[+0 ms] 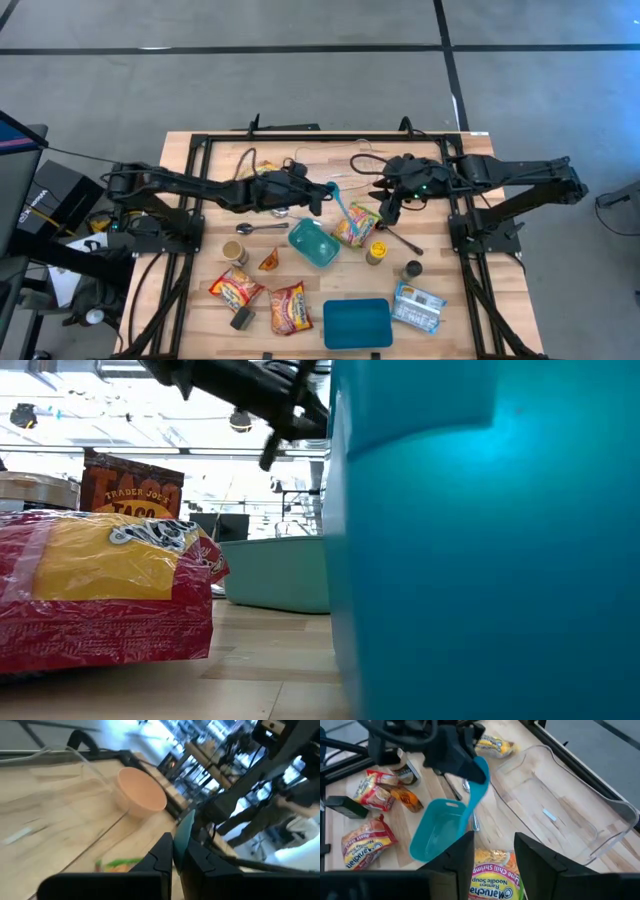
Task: Pick & Place Food Item
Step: Put the blue baby spoon into the green bin
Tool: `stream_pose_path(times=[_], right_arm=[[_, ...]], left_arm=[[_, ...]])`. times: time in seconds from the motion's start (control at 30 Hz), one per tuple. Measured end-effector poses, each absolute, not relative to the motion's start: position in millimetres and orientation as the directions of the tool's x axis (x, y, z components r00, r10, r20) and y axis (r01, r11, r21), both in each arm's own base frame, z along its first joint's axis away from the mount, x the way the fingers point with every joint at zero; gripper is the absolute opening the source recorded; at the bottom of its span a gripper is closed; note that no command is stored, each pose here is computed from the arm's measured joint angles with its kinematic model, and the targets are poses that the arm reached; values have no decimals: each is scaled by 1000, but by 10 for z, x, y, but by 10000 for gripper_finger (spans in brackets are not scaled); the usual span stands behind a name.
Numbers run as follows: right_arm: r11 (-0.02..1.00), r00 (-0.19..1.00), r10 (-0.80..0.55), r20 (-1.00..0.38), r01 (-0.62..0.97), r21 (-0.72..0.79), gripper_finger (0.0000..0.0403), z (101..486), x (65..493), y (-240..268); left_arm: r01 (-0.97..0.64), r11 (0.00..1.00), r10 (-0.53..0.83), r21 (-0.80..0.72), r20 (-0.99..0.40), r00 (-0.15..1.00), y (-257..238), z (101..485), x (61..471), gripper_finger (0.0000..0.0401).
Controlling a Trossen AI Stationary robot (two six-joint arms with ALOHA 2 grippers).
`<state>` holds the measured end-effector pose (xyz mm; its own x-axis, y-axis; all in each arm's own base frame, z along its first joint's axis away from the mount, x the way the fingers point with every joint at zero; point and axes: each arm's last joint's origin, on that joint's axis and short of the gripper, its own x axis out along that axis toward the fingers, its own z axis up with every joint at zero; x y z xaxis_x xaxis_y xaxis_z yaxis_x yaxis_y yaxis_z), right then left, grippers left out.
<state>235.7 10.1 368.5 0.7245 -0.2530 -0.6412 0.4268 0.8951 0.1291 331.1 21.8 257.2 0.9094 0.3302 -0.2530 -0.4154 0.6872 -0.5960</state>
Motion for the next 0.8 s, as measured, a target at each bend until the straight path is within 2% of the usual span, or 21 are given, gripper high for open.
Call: stream_pose_path(times=[0.2, 0.33, 0.63, 0.8], right_arm=[[897, 708, -252, -660, 427, 115, 120, 3627, 2424, 114], [897, 691, -254, -677, 430, 102, 119, 3564, 2499, 120], [897, 668, -256, -699, 433, 85, 118, 3487, 2580, 127], [897, 670, -256, -697, 432, 87, 118, 3497, 2568, 126]], left_arm=[[-502, 688, 329, -523, -392, 859, 203, 2784, 2921, 9], [-538, 686, 344, -490, -433, 833, 175, 2856, 2757, 6], [-588, 693, 360, -417, -507, 783, 89, 2774, 2709, 9], [-611, 721, 388, -327, -540, 747, 32, 2659, 2769, 5]])
